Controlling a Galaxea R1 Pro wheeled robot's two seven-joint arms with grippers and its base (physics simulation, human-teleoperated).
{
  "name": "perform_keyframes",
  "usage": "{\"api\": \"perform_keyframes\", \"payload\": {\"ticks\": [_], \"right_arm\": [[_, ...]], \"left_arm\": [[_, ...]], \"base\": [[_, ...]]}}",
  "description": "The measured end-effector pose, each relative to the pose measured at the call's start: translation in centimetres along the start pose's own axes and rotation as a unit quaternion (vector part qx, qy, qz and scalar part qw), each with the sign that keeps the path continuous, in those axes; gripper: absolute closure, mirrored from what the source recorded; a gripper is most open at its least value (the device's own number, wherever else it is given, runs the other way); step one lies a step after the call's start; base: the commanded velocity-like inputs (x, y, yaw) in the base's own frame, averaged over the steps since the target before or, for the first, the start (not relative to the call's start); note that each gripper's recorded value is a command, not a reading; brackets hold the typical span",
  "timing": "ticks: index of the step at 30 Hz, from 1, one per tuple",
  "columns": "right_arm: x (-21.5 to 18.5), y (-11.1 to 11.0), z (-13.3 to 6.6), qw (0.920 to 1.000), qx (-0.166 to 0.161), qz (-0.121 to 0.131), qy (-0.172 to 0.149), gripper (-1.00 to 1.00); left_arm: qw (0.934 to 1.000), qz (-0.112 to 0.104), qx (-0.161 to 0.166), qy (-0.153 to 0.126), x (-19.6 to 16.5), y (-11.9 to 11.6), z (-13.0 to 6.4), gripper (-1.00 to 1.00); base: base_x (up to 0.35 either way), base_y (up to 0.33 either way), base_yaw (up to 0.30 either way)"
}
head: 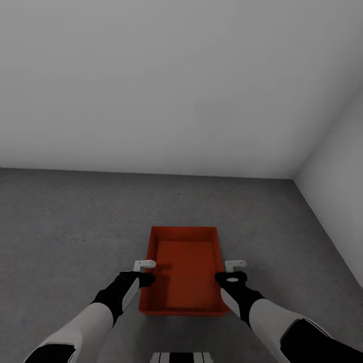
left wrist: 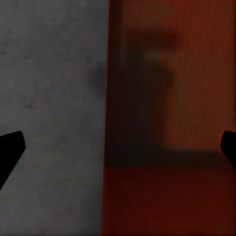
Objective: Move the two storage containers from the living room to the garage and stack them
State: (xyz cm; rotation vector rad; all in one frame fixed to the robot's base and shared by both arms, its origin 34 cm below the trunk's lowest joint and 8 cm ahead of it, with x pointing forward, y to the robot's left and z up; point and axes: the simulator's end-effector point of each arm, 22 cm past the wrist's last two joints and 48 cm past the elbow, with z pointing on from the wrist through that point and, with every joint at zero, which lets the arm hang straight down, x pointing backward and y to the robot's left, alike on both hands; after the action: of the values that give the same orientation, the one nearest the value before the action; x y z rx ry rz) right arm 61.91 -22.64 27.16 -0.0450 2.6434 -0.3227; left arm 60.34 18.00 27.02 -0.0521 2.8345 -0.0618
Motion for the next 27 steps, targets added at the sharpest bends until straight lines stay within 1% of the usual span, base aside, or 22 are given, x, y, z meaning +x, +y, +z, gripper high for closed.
{"api": "perform_keyframes", "payload": {"ticks": [5,8,27], "right_arm": [[-1.4,-0.2,-0.8,0.9998,0.0,0.006,-0.016,-1.0],[-2.0,-0.4,-1.3,0.9998,0.0,0.007,-0.021,-1.0],[-4.5,-1.5,-4.4,0.9997,0.001,0.009,-0.023,-1.0]], "left_arm": [[1.0,0.0,0.0,0.0,-0.5,-0.1,-1.0,-1.0],[1.0,0.0,0.0,0.0,-0.9,-0.1,-1.5,-1.0],[1.0,0.001,-0.001,0.0,-2.8,-0.2,-5.1,-1.0]], "base": [[0.0,0.0,0.0],[0.0,0.0,0.0],[0.0,0.0,0.0]]}}
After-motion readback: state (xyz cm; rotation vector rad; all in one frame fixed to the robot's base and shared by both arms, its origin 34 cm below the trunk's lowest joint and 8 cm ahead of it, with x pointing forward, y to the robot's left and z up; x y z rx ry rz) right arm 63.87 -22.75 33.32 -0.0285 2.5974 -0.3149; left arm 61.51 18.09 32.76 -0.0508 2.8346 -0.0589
